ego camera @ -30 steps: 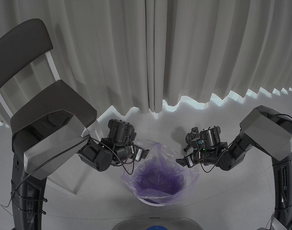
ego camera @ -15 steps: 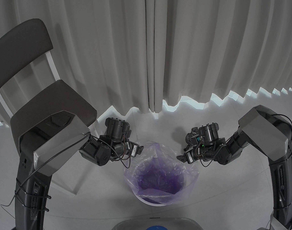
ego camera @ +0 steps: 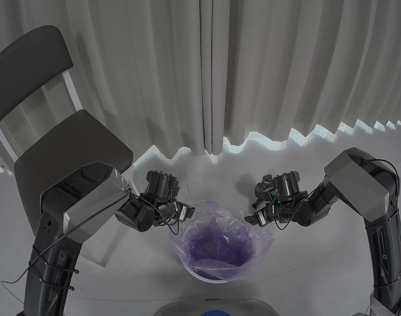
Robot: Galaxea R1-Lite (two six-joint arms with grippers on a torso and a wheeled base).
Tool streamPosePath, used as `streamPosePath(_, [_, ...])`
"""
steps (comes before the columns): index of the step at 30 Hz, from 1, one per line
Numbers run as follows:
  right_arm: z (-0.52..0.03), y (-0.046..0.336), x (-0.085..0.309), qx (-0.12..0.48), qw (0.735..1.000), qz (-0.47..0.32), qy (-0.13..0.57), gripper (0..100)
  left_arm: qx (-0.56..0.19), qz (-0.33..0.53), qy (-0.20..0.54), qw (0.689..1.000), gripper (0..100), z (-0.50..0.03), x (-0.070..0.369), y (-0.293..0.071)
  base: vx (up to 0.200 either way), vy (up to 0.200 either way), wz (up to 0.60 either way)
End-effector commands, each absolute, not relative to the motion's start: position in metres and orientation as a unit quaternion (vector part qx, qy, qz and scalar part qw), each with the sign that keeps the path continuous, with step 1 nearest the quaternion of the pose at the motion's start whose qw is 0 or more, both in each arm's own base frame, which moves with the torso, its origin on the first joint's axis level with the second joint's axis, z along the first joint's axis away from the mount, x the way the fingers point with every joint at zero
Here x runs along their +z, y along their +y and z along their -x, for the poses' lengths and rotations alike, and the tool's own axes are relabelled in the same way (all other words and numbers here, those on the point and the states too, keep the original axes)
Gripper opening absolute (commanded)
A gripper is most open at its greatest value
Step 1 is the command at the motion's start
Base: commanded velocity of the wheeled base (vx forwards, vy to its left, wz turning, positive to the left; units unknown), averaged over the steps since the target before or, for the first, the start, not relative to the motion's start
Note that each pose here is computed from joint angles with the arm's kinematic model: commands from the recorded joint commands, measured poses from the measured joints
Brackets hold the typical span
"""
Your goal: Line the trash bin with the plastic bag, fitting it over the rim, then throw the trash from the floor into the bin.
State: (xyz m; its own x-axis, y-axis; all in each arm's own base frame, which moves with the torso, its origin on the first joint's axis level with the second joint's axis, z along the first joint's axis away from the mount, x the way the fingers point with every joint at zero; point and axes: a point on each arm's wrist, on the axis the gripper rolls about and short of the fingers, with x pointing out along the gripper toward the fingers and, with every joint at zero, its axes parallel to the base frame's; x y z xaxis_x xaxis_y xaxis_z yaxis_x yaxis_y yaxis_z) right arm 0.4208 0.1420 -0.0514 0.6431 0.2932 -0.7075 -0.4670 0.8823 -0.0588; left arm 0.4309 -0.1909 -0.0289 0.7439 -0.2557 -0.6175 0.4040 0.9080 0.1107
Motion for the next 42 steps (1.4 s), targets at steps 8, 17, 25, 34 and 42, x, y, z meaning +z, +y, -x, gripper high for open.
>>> streamPosePath(8, [-0.427, 0.143, -0.054, 0.21, 0.881, 0.122, 0.405, 100, -0.175, -0.118, 0.33, 0.92, 100, -0.426, -0.044, -0.187, 0.0, 0.0, 0.0])
streamPosePath(17, [-0.429, 0.143, -0.052, 0.21, 0.871, 0.124, 0.426, 100, -0.177, -0.119, 0.338, 0.917, 100, -0.423, -0.046, -0.186, 0.0, 0.0, 0.0])
streamPosePath(25, [-0.431, 0.136, -0.047, 0.202, 0.876, 0.114, 0.422, 100, -0.172, -0.115, 0.333, 0.92, 100, -0.421, -0.034, -0.179, 0.0, 0.0, 0.0])
streamPosePath(34, [-0.424, 0.126, -0.028, 0.199, 0.88, 0.108, 0.417, 100, -0.179, -0.108, 0.325, 0.922, 100, -0.404, -0.002, -0.169, 0.0, 0.0, 0.0])
streamPosePath(42, [-0.408, 0.114, -0.016, 0.194, 0.896, 0.1, 0.386, 100, -0.19, -0.099, 0.302, 0.929, 100, -0.382, 0.016, -0.161, 0.0, 0.0, 0.0])
